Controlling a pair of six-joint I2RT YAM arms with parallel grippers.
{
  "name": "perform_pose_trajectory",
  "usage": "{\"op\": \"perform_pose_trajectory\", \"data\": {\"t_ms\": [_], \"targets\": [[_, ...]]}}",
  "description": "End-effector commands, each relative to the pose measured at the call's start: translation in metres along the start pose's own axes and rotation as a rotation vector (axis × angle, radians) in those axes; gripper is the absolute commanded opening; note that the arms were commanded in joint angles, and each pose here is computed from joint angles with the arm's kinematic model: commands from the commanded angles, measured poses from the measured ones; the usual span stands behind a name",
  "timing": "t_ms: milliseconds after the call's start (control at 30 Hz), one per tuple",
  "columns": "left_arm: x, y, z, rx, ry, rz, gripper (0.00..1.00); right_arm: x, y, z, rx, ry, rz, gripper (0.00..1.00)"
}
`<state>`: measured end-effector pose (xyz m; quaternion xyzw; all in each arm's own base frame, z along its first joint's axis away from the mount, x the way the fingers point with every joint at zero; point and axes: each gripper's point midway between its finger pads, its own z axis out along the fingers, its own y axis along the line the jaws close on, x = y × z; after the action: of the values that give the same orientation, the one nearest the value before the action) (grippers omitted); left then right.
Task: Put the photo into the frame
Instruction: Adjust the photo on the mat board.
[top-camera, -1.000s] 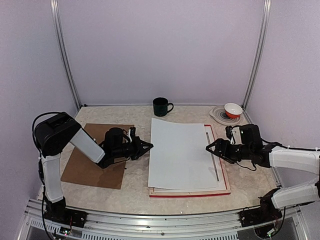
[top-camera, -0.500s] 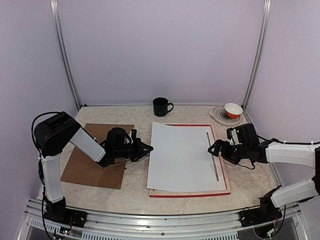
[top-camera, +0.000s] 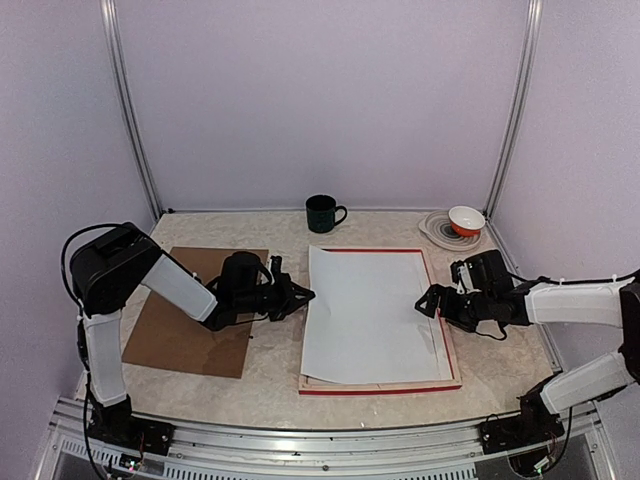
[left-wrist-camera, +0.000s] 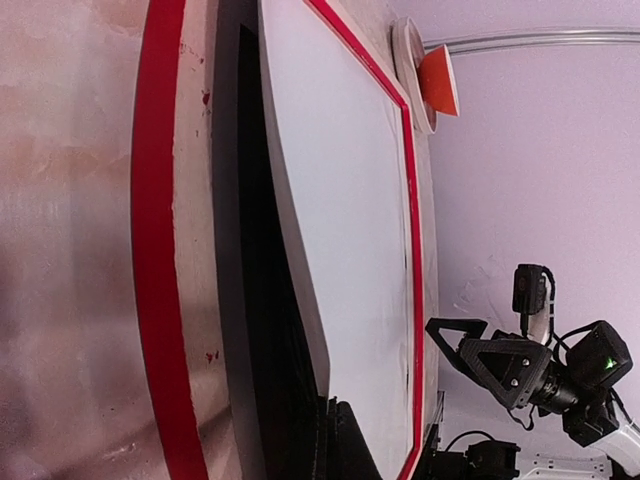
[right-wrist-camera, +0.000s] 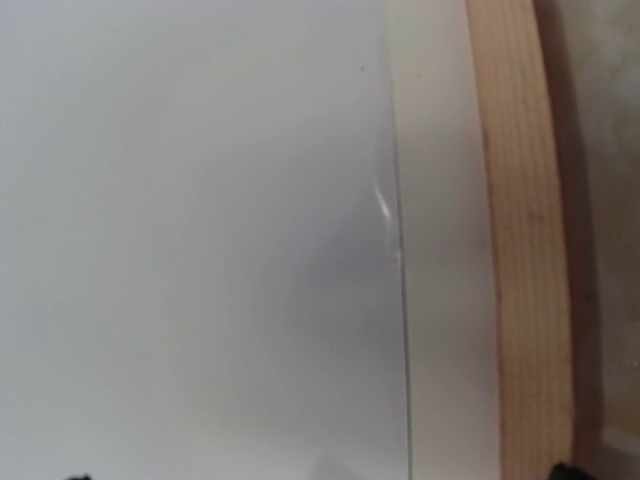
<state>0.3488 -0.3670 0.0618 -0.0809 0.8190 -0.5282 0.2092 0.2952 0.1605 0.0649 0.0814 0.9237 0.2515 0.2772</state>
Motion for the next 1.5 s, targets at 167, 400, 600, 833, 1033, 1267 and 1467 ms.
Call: {"op": "perform_pose_trajectory", "data": {"t_ms": [167,400,600,833,1033,1267,1467], "targets": [[-0.006,-0.006,-0.004,-0.013,-0.031,0.04,0.0,0.0,-0.004,0.005,0.004,0.001,0.013,0.99],[-0.004,-0.018,-0.012,0.056,-0.033,0.108,0.0,0.003,-0.006,0.007,0.007,0.008,0.017,0.99],[-0.001,-0.041,-0.015,0.126,-0.027,0.195,0.0,0.002,-0.009,0.008,0.026,0.009,0.029,0.99],[0.006,-0.055,-0.017,0.23,-0.002,0.186,0.0,-0.007,-0.012,-0.002,0.02,-0.038,0.082,0.99],[0.014,-0.008,-0.006,0.11,0.025,0.066,0.0,-0.01,-0.018,-0.007,0.034,-0.05,0.109,0.99],[0.013,-0.077,-0.026,0.291,-0.002,0.167,0.0,-0.024,-0.01,-0.024,-0.1,-0.129,0.163,0.99],[0.009,-0.07,-0.031,0.338,-0.01,0.105,0.0,-0.025,-0.012,-0.026,-0.143,-0.12,0.198,0.99]]}}
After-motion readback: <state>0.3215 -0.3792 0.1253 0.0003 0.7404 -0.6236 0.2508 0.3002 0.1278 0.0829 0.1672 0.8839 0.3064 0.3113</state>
